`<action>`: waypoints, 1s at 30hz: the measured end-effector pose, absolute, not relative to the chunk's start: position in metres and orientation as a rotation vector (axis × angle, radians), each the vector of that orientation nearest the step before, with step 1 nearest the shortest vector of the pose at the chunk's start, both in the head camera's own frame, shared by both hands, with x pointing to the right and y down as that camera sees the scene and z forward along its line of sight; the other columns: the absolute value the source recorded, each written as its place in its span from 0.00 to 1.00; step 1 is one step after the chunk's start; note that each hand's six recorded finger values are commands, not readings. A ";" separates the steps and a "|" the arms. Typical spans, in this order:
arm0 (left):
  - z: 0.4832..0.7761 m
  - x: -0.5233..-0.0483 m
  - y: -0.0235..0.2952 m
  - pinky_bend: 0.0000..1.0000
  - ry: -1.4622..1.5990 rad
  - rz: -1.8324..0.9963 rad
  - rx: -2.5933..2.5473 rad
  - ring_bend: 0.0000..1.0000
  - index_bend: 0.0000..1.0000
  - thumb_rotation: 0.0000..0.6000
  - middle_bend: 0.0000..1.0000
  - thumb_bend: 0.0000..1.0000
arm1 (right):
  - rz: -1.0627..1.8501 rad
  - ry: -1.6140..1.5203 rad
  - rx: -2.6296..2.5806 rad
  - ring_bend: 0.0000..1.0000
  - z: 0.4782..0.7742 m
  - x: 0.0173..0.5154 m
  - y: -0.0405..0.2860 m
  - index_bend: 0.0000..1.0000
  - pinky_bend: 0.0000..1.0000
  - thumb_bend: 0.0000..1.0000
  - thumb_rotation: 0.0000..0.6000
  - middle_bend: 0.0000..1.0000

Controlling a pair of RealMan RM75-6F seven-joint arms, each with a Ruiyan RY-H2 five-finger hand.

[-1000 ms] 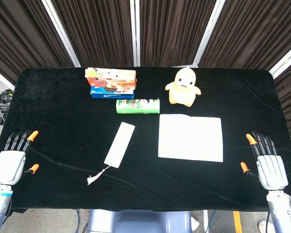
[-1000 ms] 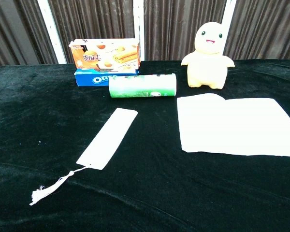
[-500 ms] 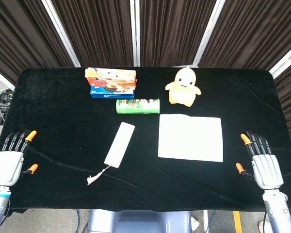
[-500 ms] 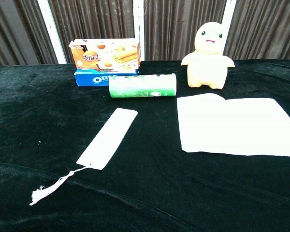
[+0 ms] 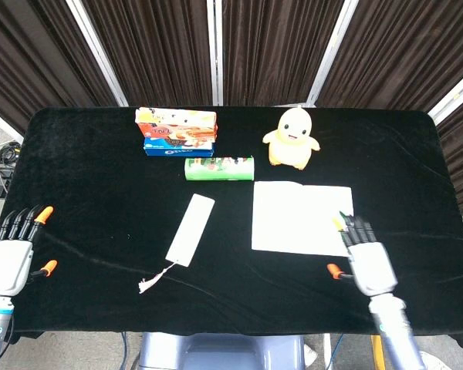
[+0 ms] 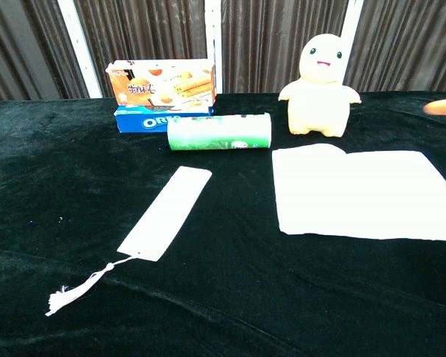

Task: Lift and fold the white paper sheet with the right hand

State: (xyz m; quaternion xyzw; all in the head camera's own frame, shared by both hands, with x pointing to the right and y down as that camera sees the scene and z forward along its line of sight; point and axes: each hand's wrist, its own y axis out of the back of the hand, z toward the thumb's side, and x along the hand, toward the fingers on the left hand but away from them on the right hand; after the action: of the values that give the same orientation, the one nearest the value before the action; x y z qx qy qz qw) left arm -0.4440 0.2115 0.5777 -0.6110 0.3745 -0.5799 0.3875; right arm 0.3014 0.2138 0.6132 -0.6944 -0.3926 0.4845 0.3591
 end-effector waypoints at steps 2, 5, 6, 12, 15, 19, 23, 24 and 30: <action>0.578 -0.445 0.211 0.00 0.955 -1.480 -1.552 0.00 0.00 1.00 0.00 0.20 | 1.237 -1.018 -1.826 0.00 0.619 0.283 0.213 0.00 0.00 0.12 1.00 0.00; 0.578 -0.446 0.210 0.00 0.959 -1.483 -1.550 0.00 0.00 1.00 0.00 0.21 | 1.228 -1.027 -1.857 0.00 0.626 0.261 0.211 0.00 0.00 0.12 1.00 0.00; 0.578 -0.447 0.210 0.00 0.960 -1.483 -1.550 0.00 0.00 1.00 0.00 0.21 | 1.227 -1.029 -1.863 0.00 0.628 0.256 0.211 0.00 0.00 0.12 1.00 0.00; 0.577 -0.450 0.208 0.00 0.973 -1.489 -1.546 0.00 0.00 1.00 0.00 0.21 | 1.270 -1.029 -1.886 0.00 0.651 0.230 0.210 0.00 0.00 0.12 1.00 0.00; 0.576 -0.452 0.207 0.00 0.980 -1.495 -1.543 0.00 0.00 1.00 0.00 0.22 | 1.301 -1.020 -1.890 0.00 0.663 0.223 0.210 0.00 0.00 0.12 1.00 0.00; 0.576 -0.455 0.206 0.00 0.989 -1.505 -1.540 0.00 0.00 1.00 0.00 0.22 | 1.329 -1.012 -1.889 0.00 0.675 0.218 0.210 0.00 0.00 0.12 1.00 0.00; 0.573 -0.457 0.203 0.00 1.014 -1.498 -1.543 0.00 0.00 1.00 0.00 0.22 | 1.365 -1.006 -1.879 0.00 0.687 0.217 0.209 0.00 0.00 0.12 1.00 0.00; 0.572 -0.458 0.202 0.00 1.019 -1.495 -1.542 0.00 0.00 1.00 0.00 0.22 | 1.371 -1.005 -1.874 0.00 0.689 0.216 0.208 0.00 0.00 0.12 1.00 0.00; 0.570 -0.460 0.201 0.00 1.030 -1.496 -1.543 0.00 0.00 1.00 0.00 0.22 | 1.401 -1.015 -1.844 0.00 0.701 0.218 0.205 0.00 0.00 0.12 1.00 0.00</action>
State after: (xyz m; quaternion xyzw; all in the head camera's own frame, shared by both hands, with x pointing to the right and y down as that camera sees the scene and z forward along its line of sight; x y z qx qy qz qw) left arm -0.4598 0.2011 0.5702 -0.6016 0.4016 -0.5831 0.3700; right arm 0.2178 0.2049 0.7012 -0.6954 -0.3828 0.5281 0.3017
